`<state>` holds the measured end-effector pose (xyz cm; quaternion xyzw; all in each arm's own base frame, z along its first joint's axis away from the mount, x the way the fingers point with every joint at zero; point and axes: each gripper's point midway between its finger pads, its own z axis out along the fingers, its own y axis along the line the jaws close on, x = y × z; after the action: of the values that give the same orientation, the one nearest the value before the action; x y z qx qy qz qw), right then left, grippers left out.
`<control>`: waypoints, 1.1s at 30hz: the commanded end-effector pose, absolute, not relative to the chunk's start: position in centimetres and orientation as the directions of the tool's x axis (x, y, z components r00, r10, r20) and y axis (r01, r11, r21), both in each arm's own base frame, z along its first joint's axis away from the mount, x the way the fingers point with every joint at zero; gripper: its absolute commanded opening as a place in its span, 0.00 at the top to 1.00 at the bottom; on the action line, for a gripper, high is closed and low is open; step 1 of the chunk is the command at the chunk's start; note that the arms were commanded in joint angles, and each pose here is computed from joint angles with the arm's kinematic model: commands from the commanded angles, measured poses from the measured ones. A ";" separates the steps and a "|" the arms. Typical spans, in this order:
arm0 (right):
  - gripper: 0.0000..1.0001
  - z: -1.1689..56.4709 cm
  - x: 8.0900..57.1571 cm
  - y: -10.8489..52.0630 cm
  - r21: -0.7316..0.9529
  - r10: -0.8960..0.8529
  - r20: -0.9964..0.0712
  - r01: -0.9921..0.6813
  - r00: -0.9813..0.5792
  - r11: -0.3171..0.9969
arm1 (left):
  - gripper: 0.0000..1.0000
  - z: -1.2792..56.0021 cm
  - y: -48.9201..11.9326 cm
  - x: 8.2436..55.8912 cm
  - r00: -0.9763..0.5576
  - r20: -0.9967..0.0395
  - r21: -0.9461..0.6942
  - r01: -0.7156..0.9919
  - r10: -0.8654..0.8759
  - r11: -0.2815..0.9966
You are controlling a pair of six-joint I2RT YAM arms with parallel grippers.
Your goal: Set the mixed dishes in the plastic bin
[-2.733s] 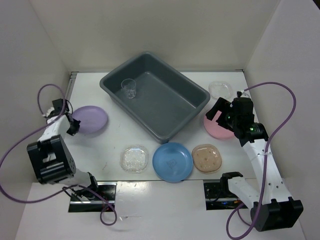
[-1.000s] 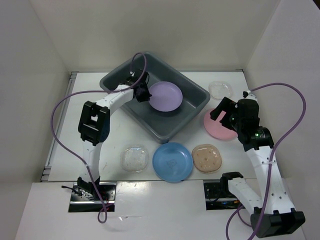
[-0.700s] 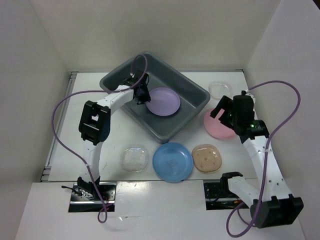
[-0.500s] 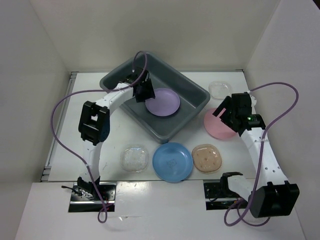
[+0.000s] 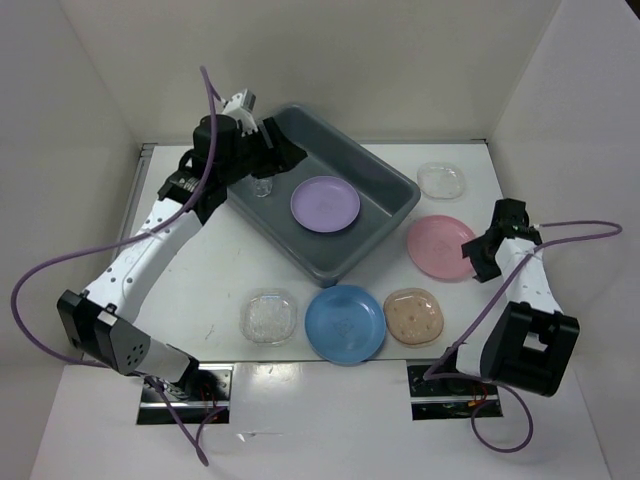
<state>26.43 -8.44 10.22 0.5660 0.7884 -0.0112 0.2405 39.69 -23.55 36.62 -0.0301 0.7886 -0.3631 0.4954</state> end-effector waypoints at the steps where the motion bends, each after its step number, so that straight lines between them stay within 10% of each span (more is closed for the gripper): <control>1: 0.40 7.4 26.1 -7.5 0.255 0.930 -0.312 0.925 -0.196 0.280 | 0.27 32.4 -23.8 39.0 -0.573 -0.747 -0.580 0.314 -0.338 0.752; 23: 0.60 2.8 27.0 -7.5 0.248 0.950 -0.270 0.942 -0.156 0.225 | 0.26 27.4 -23.5 38.3 -0.636 -0.724 -0.546 0.289 -0.268 0.786; 33: 1.00 3.5 28.0 -7.6 0.284 0.946 -0.283 0.929 -0.157 0.239 | 0.26 26.4 -23.3 38.0 -0.651 -0.716 -0.536 0.282 -0.252 0.795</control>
<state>26.87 -6.81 2.64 0.6147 0.7690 0.0196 0.1743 37.85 -23.21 26.48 -0.0041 0.8545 -0.3190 0.4100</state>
